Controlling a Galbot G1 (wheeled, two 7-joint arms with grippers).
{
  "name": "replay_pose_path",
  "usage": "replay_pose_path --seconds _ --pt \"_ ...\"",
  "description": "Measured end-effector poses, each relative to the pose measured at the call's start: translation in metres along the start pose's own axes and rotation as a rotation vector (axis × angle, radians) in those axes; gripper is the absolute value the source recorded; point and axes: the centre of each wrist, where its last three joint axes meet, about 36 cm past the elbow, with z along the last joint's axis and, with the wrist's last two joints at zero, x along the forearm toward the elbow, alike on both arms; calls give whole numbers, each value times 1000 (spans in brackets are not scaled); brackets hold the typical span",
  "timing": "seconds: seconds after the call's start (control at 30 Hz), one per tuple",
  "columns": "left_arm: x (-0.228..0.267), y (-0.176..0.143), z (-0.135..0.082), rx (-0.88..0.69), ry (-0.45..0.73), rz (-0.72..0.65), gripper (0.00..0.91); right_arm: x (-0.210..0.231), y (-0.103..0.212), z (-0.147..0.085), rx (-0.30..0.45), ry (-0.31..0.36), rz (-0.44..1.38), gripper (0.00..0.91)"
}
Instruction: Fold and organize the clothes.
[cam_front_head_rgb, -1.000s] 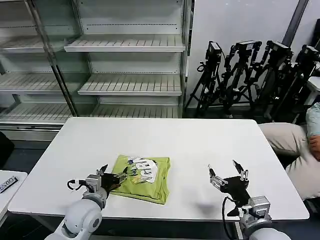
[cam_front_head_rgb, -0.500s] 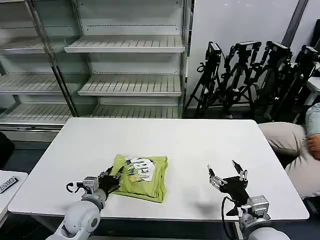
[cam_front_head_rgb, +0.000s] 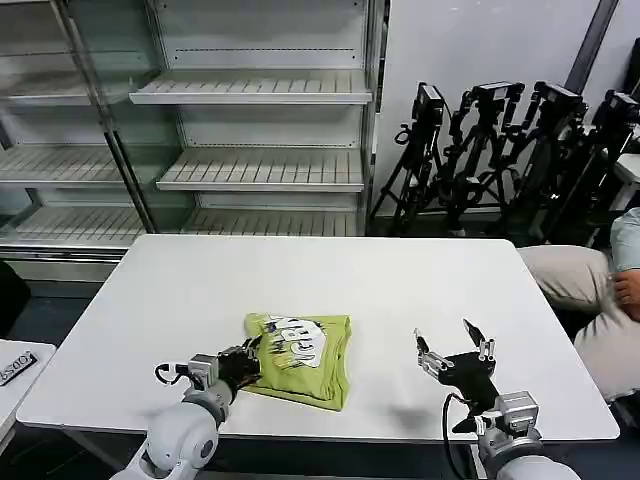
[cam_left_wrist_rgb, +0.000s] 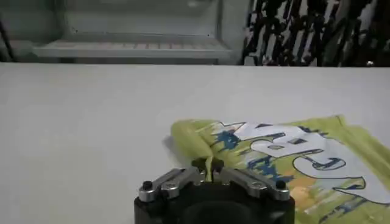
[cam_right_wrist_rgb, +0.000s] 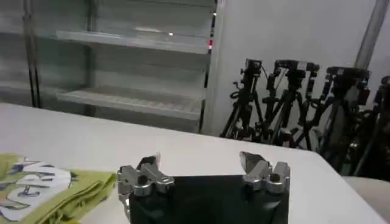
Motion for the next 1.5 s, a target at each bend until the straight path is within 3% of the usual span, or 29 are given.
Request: replay_pose_path --seconds 0.17,0.37,0.53,0.67,0.8,1.07,1.2,1.5 --pt "4 34 -10 -70 -23 -76 40 1 0 -6 -3 -21 -3 907" --pt "27 114 -28 -159 -36 -225 40 -2 0 -9 -4 -41 -17 907" --pt "62 174 -60 -257 -67 -339 40 -7 3 -9 -16 -57 -25 907" --pt "84 183 -86 -334 -118 -371 40 -10 2 -6 -22 -59 -23 907" --pt "94 156 -95 -396 -177 -348 40 -9 0 -4 -18 -57 -17 907" --pt "68 40 -46 -334 -197 -193 50 -5 -4 -4 -2 -46 2 907" --pt "50 -22 -33 -245 -209 -113 50 -5 -6 -9 7 -52 6 907" --pt "1 -106 -62 -36 -248 -71 50 -15 -18 -21 39 -77 20 907"
